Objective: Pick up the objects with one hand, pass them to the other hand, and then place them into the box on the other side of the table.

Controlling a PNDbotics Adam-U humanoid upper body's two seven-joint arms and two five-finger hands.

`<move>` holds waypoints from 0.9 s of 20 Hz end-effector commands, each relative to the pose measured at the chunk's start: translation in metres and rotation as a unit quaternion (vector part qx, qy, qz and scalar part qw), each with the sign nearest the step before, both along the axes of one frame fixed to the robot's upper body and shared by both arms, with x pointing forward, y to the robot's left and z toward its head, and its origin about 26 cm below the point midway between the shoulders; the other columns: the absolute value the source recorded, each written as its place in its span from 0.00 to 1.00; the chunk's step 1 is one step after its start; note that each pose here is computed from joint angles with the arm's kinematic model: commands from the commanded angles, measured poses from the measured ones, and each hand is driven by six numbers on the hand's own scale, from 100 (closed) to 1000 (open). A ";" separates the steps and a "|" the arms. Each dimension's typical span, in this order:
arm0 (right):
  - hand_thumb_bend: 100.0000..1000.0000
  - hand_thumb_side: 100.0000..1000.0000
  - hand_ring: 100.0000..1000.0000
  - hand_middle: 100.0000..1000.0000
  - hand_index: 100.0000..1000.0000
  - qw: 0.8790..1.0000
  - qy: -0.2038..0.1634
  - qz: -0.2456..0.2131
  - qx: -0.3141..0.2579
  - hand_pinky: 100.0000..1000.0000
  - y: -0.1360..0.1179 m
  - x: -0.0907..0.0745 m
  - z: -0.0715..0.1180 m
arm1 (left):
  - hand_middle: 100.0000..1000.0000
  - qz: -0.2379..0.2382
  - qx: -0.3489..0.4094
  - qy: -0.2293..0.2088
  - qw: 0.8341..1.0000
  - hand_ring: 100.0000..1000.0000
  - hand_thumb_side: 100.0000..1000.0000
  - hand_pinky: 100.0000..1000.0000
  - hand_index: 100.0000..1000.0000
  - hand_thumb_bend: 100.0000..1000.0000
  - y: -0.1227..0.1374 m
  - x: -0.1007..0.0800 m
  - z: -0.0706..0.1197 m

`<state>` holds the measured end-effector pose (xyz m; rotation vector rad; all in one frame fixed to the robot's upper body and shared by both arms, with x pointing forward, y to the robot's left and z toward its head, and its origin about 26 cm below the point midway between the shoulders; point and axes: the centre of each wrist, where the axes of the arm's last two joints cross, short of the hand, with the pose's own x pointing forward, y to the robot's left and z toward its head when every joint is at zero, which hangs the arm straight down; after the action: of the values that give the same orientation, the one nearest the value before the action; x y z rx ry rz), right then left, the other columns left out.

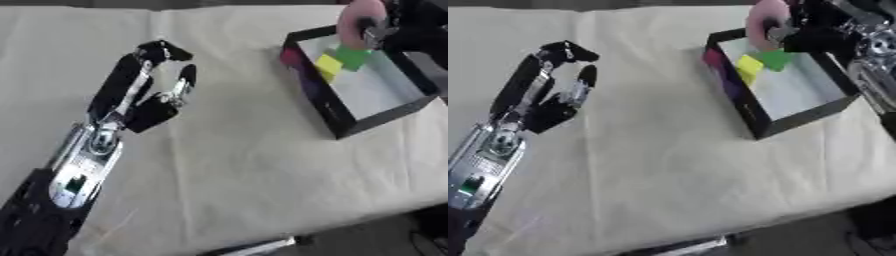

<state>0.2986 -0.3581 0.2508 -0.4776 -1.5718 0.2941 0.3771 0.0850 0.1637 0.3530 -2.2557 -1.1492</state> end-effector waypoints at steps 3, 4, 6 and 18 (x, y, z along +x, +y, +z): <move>0.09 0.00 0.53 0.33 0.45 0.998 -0.015 -0.054 -0.021 0.61 -0.028 0.005 0.009 | 0.62 -0.002 -0.009 -0.019 1.000 0.71 0.92 0.76 0.73 0.08 0.001 -0.002 0.012; 0.09 0.00 0.53 0.33 0.45 0.998 -0.013 -0.061 -0.021 0.61 -0.032 0.006 0.006 | 0.62 -0.003 -0.010 -0.020 1.000 0.71 0.92 0.76 0.73 0.08 0.001 -0.002 0.012; 0.08 0.00 0.54 0.35 0.46 0.997 -0.004 -0.076 -0.019 0.61 -0.040 0.011 0.001 | 0.62 -0.005 -0.014 -0.021 1.000 0.71 0.91 0.76 0.73 0.08 0.000 -0.003 0.014; 0.16 0.00 0.61 0.46 0.57 0.992 0.019 -0.116 -0.033 0.64 -0.072 0.023 -0.024 | 0.62 -0.006 -0.024 -0.028 0.999 0.71 0.91 0.76 0.73 0.08 -0.002 -0.005 0.017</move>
<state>0.3224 -0.4231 0.2126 -0.6465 -1.4340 0.1578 0.3736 0.0836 0.1692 0.3449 -2.2911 -1.1091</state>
